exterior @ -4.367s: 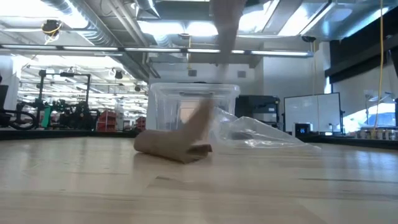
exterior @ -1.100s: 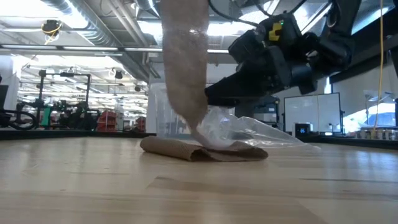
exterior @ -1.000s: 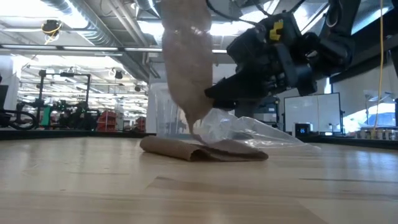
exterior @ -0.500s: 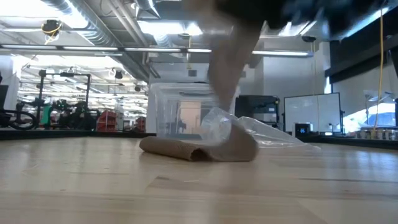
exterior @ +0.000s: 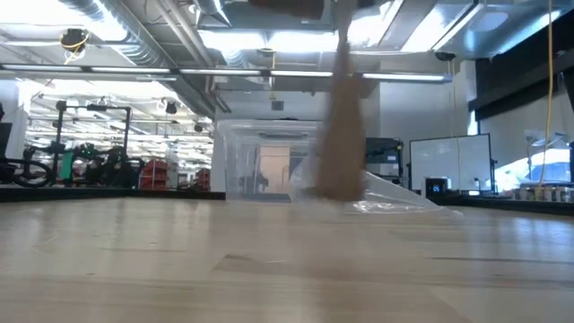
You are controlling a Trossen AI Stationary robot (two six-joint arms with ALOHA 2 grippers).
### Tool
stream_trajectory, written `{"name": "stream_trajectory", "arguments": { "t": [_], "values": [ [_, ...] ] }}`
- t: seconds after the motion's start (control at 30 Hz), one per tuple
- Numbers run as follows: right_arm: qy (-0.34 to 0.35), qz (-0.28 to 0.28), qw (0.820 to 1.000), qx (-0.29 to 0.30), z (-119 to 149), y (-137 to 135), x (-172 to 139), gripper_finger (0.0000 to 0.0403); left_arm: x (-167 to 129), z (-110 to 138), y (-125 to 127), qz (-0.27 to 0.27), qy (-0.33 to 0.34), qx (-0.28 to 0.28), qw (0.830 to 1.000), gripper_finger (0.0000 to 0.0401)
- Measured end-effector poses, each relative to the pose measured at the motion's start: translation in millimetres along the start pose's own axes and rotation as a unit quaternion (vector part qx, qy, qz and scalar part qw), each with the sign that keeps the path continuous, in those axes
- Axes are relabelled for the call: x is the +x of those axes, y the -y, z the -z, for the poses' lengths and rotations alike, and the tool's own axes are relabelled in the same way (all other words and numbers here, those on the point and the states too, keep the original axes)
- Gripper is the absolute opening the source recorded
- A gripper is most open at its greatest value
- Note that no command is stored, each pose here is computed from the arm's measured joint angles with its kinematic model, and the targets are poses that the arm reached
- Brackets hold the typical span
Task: Roll bandage
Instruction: Roll the brown bandage
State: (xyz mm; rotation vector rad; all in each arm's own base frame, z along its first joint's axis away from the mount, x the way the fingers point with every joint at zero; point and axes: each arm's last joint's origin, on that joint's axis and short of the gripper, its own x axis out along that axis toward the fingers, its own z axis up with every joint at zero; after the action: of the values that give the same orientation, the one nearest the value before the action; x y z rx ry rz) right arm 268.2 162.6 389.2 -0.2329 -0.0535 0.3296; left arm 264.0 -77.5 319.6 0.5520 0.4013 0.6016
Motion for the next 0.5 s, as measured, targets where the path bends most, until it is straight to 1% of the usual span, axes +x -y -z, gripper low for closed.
{"name": "stream_trajectory", "arguments": {
  "t": [0.1, 0.23, 0.4, 0.5],
  "values": [
    [0.035, 0.023, 0.999, 0.010, -37.0, 6.0, -5.8, 0.0005, 4.1, 3.1, 21.3, 0.016, -0.006, 0.007, 1.000, 0.0000],
    [0.040, 0.067, 0.997, -0.009, -75.8, 23.5, -16.7, 0.0003, 12.4, 11.5, 52.8, 0.039, -0.021, 0.024, 0.999, 0.0000],
    [0.054, 0.154, 0.987, -0.012, -108.2, 58.1, -29.5, 0.0006, 21.8, 25.6, 89.0, 0.055, -0.043, 0.041, 0.997, 0.0000],
    [0.060, 0.194, 0.979, -0.012, -117.2, 81.8, -35.2, 0.0007, 24.5, 29.9, 107.2, 0.070, -0.038, 0.051, 0.996, 0.0000]
  ]
}}
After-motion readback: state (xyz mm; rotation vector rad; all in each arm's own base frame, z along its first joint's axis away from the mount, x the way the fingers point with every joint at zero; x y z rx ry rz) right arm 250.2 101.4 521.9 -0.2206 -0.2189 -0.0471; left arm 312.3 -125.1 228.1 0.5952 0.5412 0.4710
